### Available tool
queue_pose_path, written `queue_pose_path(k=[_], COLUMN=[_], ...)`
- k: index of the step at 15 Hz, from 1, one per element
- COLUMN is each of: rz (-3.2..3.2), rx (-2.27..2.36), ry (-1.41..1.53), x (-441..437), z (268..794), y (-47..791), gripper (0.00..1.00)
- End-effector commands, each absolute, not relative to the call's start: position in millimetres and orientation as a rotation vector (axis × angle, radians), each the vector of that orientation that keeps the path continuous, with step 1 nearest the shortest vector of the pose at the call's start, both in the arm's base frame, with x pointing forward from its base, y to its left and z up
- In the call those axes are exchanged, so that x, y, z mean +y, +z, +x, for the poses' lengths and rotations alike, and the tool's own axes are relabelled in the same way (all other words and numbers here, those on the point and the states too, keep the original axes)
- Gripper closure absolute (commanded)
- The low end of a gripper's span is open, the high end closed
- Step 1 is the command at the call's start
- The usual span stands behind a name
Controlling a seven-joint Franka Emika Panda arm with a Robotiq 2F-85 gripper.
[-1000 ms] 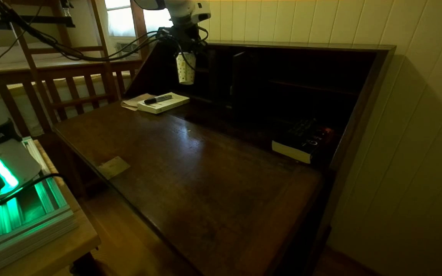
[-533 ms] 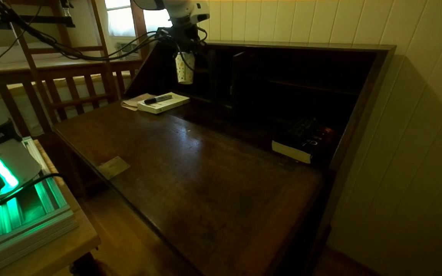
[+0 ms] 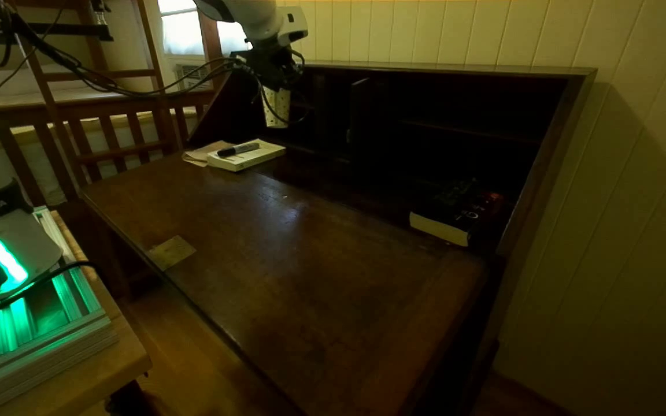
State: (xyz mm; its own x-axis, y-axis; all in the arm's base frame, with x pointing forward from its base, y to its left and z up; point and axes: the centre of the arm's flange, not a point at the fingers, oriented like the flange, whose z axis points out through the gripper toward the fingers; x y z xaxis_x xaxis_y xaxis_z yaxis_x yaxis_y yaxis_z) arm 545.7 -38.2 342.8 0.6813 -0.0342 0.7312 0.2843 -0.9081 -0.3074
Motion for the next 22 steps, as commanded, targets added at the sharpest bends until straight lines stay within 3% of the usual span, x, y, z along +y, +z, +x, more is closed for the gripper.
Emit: queue_pose_path(k=[1,22], rz=[-2.519,-2.58], rx=[-0.127,0.182], ry=[-1.104,-1.307], x=[-35.5,-53.0], z=[510.4,460.6], y=[330.4,267.3], gripper=[0.99,0.99])
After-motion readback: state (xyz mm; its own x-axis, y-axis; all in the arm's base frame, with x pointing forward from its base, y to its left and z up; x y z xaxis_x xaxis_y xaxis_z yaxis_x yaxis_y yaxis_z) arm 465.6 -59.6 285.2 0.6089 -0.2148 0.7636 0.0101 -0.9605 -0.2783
